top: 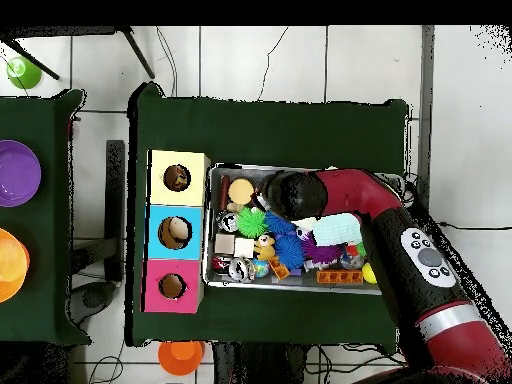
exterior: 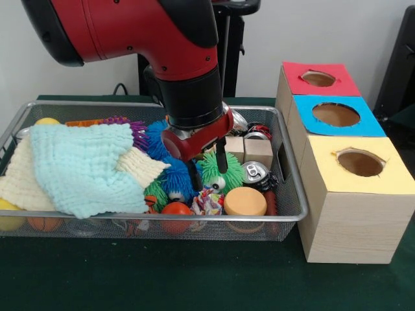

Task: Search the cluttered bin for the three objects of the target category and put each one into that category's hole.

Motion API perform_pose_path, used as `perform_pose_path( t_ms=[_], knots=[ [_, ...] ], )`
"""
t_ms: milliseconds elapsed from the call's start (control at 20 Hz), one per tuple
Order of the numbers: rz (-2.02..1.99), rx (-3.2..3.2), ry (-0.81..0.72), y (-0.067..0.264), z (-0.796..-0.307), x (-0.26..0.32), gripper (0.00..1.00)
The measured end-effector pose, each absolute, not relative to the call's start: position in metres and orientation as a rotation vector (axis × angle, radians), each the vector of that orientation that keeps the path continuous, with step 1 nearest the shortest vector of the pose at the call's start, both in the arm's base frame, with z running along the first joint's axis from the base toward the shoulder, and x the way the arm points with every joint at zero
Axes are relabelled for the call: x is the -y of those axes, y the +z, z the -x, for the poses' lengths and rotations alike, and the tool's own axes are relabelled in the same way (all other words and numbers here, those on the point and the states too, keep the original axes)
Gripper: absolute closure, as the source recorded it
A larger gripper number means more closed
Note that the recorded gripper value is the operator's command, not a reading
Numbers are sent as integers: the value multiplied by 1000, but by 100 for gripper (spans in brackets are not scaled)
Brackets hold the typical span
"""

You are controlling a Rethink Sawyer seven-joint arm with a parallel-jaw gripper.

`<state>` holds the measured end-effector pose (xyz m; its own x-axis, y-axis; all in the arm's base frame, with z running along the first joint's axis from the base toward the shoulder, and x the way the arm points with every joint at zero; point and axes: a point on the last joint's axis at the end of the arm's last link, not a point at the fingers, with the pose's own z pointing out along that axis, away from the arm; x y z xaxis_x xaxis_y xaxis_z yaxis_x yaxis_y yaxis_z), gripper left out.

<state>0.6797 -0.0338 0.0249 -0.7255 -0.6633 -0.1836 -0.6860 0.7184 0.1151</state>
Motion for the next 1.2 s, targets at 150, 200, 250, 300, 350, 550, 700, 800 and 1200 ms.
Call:
perform_pose_path(
  t_ms=[150,200,250,300,350,550,700,800,1200],
  knots=[
    [1112,-2787,254,23,-679,34,0],
    [1116,-2786,250,23,-679,35,0],
    [1120,-2786,247,22,-678,35,0],
    [1126,-2785,242,21,-678,35,0],
    [1133,-2783,237,20,-677,35,0],
    [1158,-2778,217,17,-675,36,0],
    [1172,-2776,210,15,-674,35,0],
    [1181,-2774,204,14,-673,35,0],
    [1175,-2757,214,4,-671,30,0]
  ],
)
